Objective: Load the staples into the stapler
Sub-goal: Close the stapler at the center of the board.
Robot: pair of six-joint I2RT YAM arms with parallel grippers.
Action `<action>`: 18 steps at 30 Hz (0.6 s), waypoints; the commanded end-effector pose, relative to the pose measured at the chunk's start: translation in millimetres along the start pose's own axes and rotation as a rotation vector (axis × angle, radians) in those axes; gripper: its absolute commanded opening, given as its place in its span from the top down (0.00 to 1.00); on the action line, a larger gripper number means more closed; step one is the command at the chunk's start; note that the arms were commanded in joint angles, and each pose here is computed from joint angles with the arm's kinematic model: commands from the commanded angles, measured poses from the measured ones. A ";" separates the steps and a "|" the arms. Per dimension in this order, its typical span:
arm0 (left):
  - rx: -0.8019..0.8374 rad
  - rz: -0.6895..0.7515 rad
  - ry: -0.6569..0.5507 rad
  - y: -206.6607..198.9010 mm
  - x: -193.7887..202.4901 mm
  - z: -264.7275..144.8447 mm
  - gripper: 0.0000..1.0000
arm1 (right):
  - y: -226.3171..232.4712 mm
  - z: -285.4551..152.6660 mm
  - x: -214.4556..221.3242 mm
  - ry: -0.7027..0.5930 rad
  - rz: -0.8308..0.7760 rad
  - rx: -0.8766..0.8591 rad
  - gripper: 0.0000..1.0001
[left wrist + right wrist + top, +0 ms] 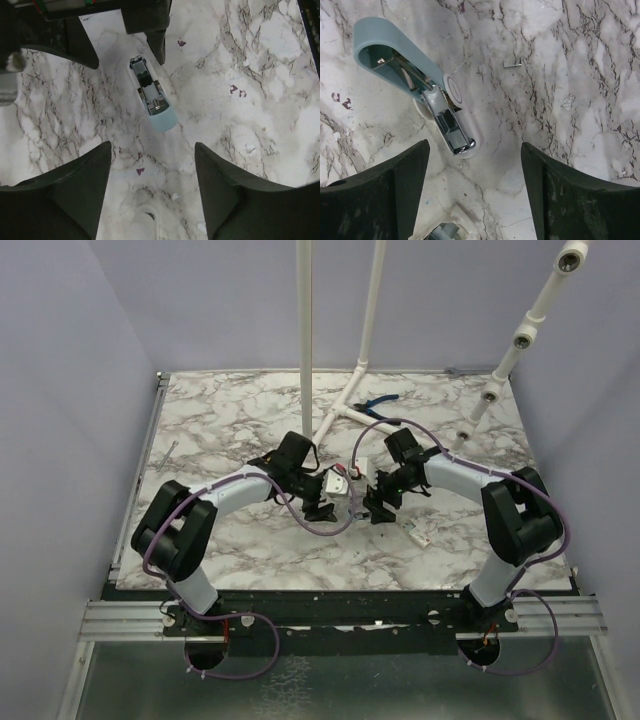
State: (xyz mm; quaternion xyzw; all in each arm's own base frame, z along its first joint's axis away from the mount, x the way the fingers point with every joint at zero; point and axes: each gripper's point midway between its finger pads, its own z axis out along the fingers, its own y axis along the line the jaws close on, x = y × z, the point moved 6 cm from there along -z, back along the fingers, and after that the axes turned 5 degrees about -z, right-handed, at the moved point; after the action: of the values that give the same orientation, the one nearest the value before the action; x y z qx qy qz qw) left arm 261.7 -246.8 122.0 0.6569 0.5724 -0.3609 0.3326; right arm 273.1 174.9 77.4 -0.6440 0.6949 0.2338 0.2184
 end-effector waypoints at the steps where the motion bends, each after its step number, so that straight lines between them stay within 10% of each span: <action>1: -0.021 -0.022 -0.046 0.9 -0.9 19.2 0.37 | -4.2 8.7 10.5 0.050 0.022 0.025 0.25; 18: -0.162 -0.117 -0.107 2.7 -7.3 52.3 0.68 | 3.1 23.1 16.3 0.041 0.130 -0.041 0.55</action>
State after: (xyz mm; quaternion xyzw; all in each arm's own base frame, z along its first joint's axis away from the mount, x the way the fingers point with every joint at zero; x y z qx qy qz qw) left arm 259.0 -284.3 107.3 0.5946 0.6012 -0.3704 0.3844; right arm 280.8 177.4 67.9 -0.6219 0.7174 0.2278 0.2160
